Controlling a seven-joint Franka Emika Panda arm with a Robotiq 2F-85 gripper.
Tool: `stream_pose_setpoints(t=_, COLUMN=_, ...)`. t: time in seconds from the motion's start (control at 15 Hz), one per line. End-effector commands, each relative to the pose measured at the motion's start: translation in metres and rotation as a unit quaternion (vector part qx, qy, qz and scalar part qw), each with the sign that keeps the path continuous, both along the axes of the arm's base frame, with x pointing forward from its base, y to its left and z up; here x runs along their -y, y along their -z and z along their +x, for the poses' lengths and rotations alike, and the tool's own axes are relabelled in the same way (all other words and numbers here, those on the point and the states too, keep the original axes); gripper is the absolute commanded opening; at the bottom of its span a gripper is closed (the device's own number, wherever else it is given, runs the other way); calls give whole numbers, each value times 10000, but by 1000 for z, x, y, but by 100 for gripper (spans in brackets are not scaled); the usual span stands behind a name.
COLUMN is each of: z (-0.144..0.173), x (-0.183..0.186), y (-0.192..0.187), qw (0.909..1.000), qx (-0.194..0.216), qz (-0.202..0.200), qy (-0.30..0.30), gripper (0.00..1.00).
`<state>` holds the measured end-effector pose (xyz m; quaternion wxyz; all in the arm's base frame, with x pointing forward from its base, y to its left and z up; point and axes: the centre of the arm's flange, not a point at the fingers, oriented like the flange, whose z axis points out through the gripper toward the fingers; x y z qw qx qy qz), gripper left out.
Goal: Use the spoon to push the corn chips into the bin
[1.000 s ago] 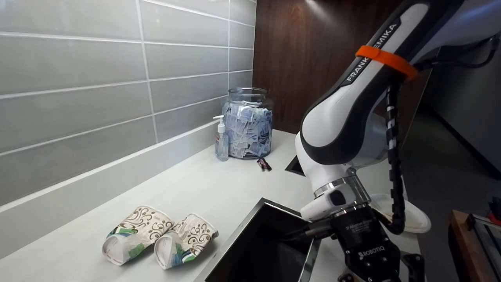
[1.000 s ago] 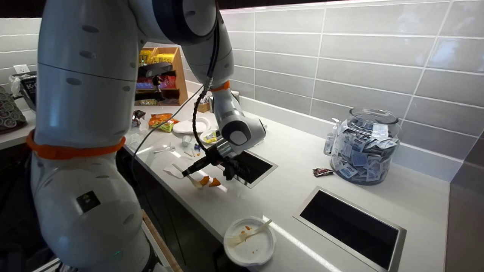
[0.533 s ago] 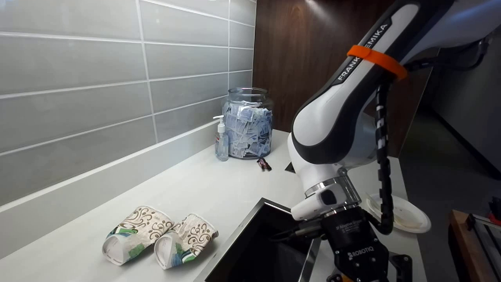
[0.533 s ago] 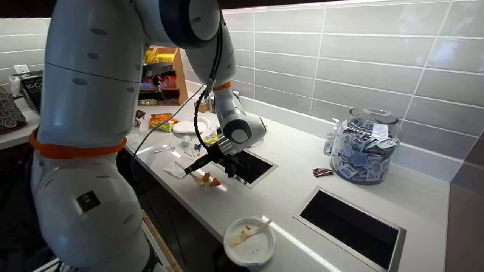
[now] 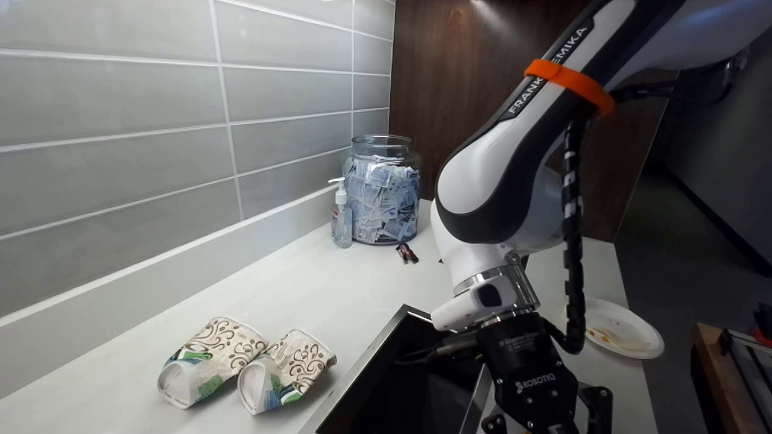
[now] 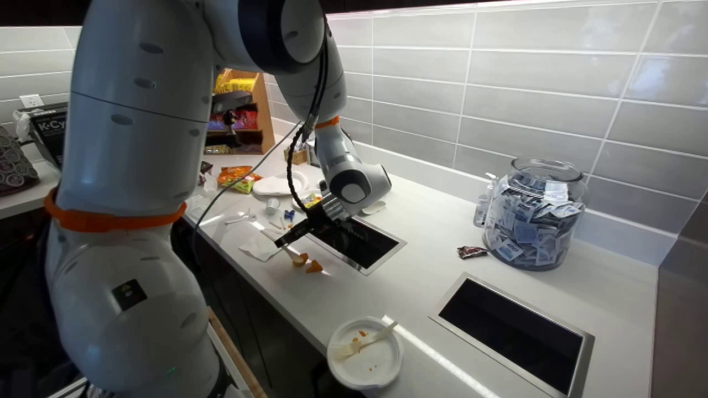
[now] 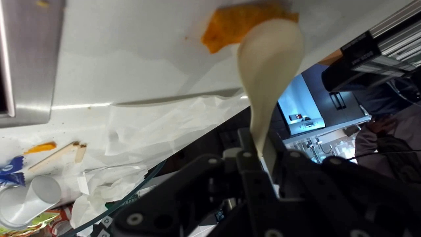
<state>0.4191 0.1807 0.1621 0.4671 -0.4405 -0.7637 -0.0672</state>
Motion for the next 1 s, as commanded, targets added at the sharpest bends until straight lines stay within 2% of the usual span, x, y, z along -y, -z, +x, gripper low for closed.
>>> stream_pose_setpoints(t=0.0, z=-7, x=-2, y=-11, qw=9999, qx=-48, qz=67, qy=99, gripper=3)
stream_pose_setpoints(t=0.47, z=-28, x=2, y=-6, qw=9965, qx=-805, qz=-75, qy=210, gripper=3)
stream_pose_setpoints(t=0.93, z=-31, x=3, y=8, qw=9972, qx=-722, qz=-112, qy=169, gripper=3)
